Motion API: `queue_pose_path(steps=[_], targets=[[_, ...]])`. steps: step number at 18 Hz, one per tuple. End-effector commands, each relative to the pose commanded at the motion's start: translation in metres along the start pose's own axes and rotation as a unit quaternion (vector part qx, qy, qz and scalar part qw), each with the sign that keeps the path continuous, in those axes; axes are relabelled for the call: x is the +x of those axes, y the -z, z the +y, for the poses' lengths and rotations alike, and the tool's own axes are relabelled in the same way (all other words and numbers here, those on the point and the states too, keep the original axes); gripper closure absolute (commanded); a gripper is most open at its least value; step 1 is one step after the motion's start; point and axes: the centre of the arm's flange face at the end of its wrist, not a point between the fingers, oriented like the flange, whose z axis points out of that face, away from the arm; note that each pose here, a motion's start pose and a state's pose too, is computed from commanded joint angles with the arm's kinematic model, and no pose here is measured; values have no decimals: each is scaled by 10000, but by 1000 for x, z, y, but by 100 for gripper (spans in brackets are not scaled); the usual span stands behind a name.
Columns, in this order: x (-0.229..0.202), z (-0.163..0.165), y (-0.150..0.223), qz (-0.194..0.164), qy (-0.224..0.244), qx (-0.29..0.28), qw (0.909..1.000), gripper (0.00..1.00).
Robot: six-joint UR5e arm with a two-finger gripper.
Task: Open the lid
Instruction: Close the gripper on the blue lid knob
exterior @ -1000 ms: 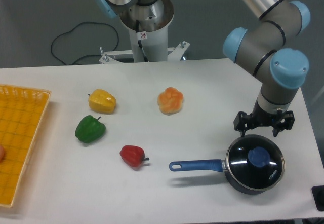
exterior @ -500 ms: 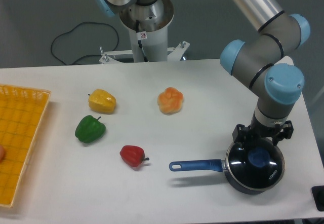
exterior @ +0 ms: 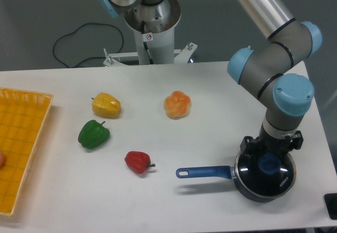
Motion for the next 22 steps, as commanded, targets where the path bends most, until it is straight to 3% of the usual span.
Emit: queue_pose_path(steps=[22], targets=[[0, -14, -12, -4, 23, 33, 10000, 0]])
